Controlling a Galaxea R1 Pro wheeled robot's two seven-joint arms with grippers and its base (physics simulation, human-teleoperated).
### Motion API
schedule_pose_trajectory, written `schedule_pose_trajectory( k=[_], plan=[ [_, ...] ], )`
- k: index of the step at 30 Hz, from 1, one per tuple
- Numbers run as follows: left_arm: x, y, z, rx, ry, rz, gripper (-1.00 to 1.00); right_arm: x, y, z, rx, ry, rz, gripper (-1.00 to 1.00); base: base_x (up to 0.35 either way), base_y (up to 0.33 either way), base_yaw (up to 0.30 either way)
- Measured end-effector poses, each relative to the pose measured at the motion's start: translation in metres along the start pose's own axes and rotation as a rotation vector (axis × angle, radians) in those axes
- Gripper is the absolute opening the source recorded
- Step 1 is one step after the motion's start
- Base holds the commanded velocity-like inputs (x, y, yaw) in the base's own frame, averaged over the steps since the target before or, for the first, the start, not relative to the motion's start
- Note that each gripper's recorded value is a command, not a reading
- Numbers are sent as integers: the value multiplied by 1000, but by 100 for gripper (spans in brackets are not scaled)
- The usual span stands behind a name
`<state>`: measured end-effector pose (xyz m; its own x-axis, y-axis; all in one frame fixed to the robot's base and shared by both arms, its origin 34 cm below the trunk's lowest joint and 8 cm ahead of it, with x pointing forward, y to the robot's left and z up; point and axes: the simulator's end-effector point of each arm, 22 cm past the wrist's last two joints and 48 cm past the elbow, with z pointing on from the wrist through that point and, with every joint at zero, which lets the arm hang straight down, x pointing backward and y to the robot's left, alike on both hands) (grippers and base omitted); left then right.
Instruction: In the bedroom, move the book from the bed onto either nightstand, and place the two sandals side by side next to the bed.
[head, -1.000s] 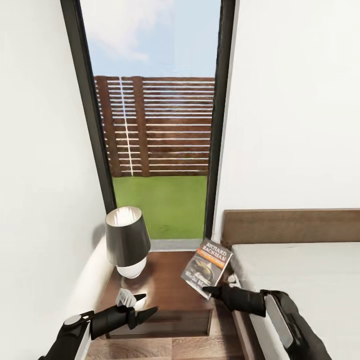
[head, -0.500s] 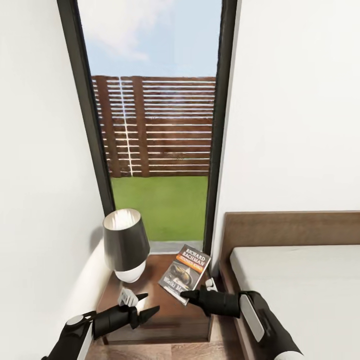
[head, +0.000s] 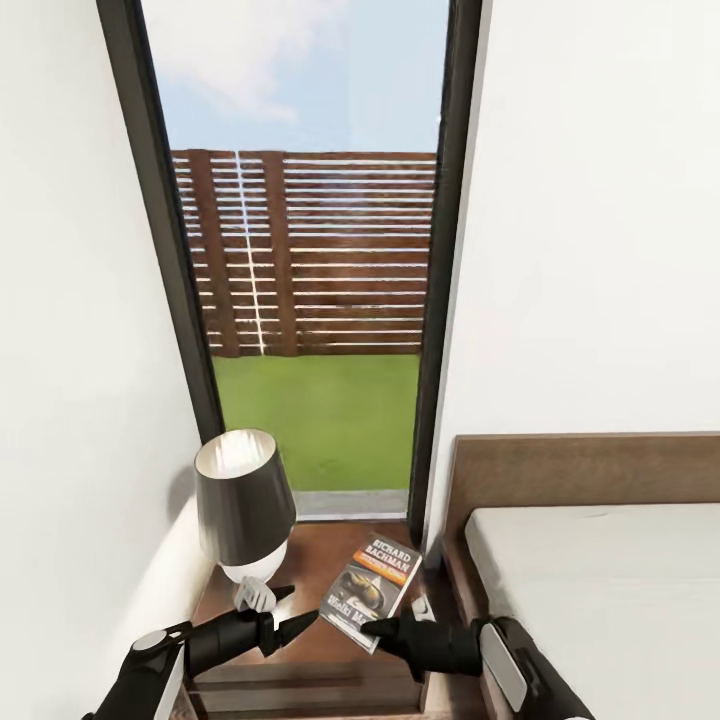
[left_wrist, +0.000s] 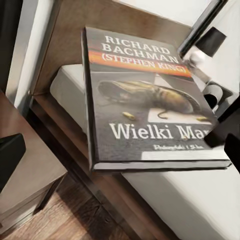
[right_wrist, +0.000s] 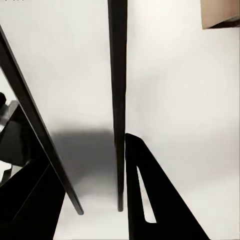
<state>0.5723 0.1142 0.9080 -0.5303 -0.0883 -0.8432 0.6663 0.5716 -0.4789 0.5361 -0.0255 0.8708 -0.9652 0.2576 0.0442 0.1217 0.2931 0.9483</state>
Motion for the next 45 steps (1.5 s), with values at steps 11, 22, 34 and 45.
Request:
schedule_pose_trajectory(
  k=[11,22,34,45],
  plan=[
    [0,-1,0,0,-1,0,100,9,-11,1,2,11,51,-100,119,0,0],
    [0,0,0,-1,0,0,100,8,-12,0,2,9,51,-100,203,0,0],
    [0,0,0,-1,-1,2,100,8,-11,1,1,9,51,-100,94,0,0],
    [0,0,0,1,-3,1,100,8,-11,2,-1,10,51,-100,124,0,0]
  ],
)
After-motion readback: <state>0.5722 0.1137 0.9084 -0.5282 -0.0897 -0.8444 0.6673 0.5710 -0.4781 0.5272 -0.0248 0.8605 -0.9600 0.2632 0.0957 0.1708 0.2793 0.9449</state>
